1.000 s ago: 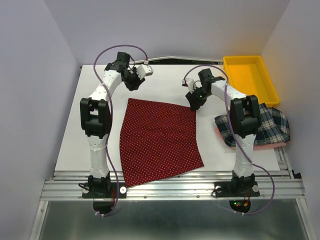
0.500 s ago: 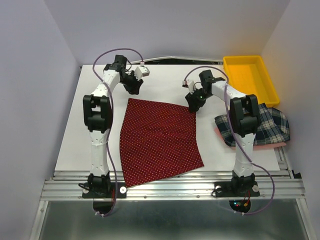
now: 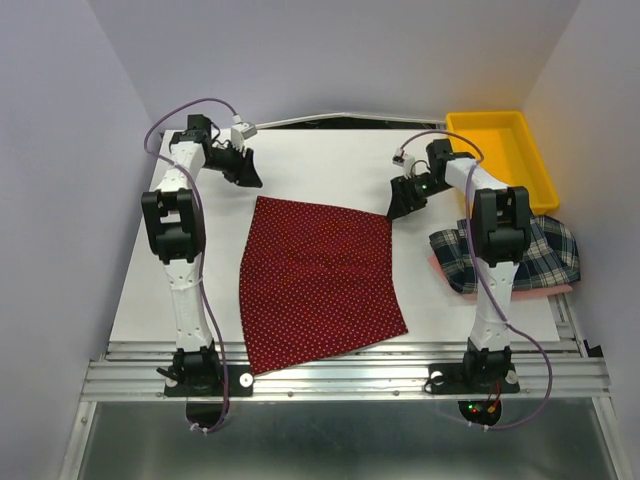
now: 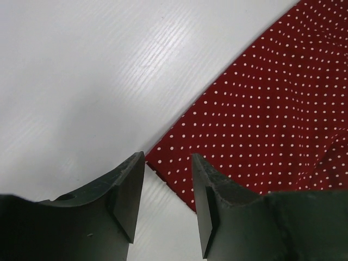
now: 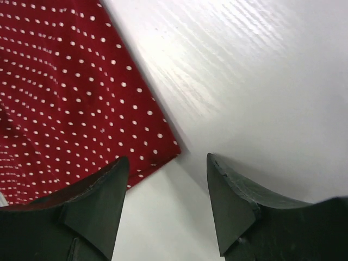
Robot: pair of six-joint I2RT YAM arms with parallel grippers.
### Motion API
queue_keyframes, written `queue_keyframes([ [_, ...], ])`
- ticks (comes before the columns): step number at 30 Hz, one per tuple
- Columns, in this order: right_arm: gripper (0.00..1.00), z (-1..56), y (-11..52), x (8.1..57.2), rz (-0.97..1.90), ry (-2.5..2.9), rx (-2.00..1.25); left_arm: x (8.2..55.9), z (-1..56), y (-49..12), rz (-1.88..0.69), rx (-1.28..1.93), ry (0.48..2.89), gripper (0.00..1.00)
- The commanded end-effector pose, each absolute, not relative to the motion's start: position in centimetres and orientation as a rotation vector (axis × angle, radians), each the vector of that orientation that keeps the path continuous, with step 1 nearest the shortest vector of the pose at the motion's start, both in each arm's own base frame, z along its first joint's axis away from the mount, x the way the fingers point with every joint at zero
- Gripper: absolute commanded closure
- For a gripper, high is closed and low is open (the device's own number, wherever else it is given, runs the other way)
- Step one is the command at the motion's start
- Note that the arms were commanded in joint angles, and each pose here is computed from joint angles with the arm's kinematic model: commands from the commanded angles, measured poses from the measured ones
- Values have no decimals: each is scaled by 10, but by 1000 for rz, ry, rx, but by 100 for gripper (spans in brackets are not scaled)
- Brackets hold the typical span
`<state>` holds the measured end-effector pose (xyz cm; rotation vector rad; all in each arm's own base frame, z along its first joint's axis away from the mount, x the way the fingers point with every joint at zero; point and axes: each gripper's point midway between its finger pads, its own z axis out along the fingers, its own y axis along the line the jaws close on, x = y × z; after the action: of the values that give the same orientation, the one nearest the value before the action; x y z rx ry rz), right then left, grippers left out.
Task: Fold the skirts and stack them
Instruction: Flatten the skirt out
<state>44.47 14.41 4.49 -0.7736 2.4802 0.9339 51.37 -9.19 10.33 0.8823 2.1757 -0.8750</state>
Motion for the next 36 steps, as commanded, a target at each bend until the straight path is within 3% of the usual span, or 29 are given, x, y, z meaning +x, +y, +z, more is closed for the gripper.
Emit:
queue_keyframes([
  [1, 36, 42, 160, 425, 1090, 2519, -721, 507, 96, -107, -1048, 758, 2193, 48],
  [5, 44, 29, 160, 417, 1118, 2554, -709, 510, 84, -102, -1081, 692, 2217, 48],
  [19, 45, 0, 143, 432, 1132, 2555, -689, 509, 55, -100, -1149, 651, 2249, 48],
  [29, 38, 2, 134, 449, 1096, 2534, -657, 534, 83, -85, -1079, 657, 2153, 48],
  [36, 35, 2, 131, 457, 1099, 2509, -644, 530, 51, -80, -1052, 625, 2229, 46],
])
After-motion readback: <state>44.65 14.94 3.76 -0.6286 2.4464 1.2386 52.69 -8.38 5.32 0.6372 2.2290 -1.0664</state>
